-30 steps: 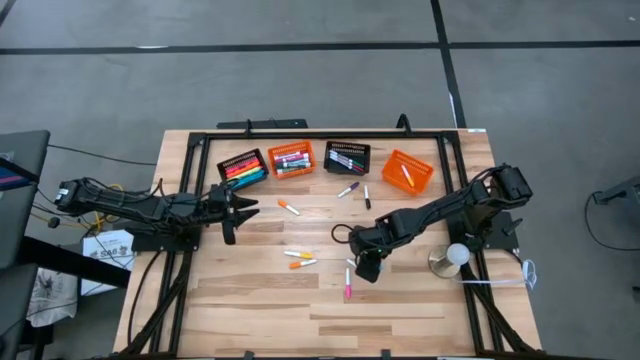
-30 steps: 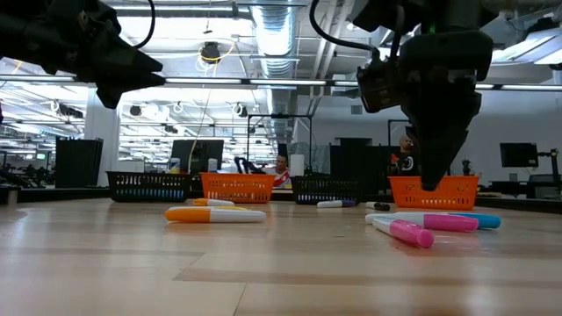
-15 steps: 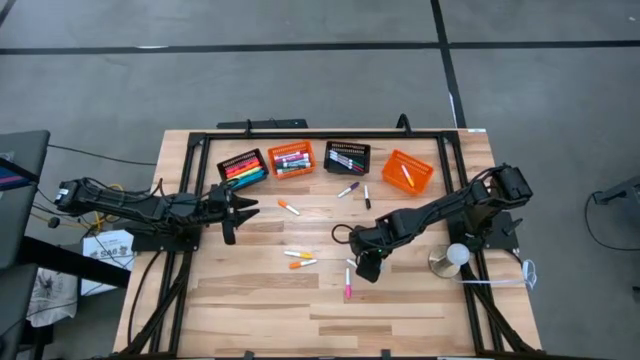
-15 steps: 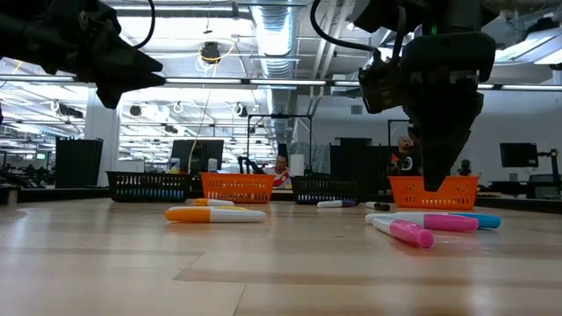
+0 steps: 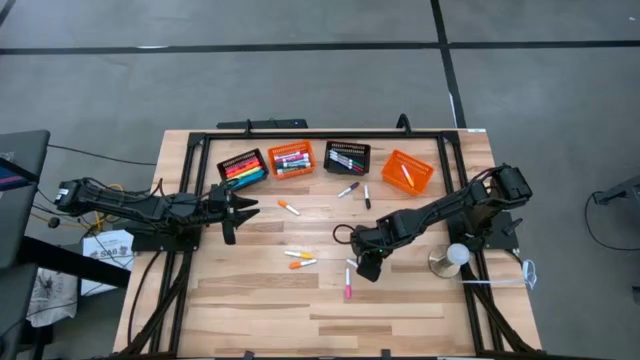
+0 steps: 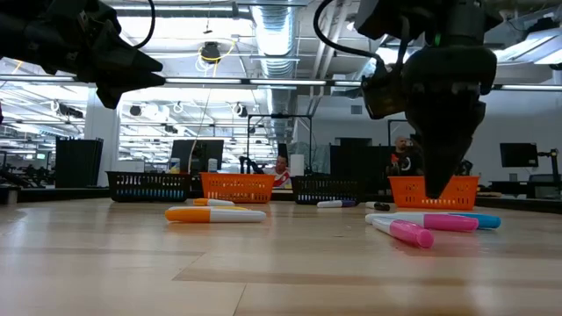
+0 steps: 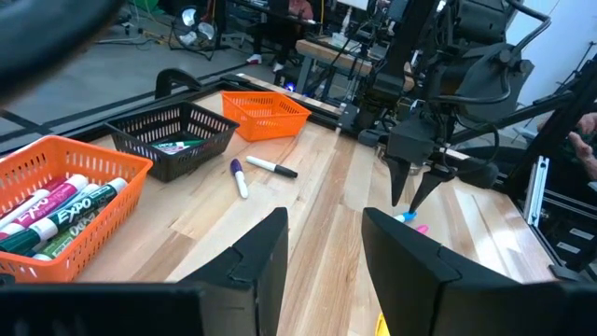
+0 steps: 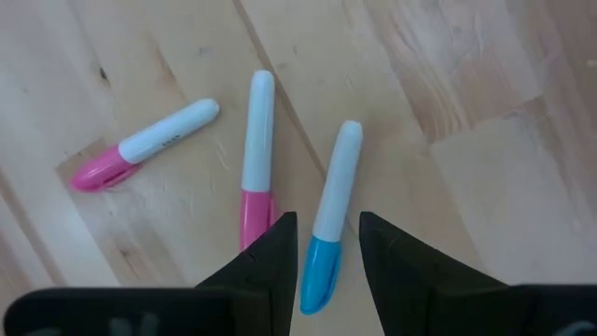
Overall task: Pick & Place Markers
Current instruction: Put the blue small highlighter pen into the left orange bin
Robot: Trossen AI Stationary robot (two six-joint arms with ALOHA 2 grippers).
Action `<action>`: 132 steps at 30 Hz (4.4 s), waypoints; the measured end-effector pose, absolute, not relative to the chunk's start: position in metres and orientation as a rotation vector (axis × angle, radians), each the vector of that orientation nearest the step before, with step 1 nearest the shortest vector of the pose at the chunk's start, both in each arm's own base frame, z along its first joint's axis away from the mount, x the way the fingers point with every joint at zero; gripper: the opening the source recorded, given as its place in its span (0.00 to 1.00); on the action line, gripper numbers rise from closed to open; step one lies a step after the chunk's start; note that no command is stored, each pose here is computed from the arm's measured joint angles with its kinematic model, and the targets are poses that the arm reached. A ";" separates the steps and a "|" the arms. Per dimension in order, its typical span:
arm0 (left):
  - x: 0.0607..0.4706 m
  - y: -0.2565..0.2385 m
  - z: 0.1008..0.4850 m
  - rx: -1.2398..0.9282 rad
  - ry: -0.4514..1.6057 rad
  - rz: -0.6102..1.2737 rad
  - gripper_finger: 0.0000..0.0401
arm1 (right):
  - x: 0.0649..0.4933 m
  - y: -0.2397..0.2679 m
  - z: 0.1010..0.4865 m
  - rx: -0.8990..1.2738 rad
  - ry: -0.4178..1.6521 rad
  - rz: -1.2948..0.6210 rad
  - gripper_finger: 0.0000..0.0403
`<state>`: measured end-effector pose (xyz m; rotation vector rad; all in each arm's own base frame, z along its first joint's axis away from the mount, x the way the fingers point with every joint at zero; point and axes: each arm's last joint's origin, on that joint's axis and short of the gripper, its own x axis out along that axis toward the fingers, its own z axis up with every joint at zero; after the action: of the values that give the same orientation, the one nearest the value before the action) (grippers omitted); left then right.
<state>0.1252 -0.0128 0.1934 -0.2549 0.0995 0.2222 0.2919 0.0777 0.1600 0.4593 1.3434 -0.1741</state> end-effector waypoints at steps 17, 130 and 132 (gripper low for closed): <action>0.126 -0.013 0.193 -0.254 0.103 0.223 0.34 | 0.299 0.077 0.126 0.447 1.438 -0.231 0.26; 0.128 -0.013 0.192 -0.251 0.112 0.225 0.34 | 0.188 -0.129 0.245 0.433 1.263 -0.688 0.09; 0.128 -0.013 0.192 -0.251 0.111 0.225 0.34 | 0.189 -0.140 0.239 0.439 1.259 -0.702 0.09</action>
<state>0.1278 -0.0132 0.1921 -0.2510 0.1111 0.2249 0.1893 -0.1398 0.2390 0.4388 1.2591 -0.7016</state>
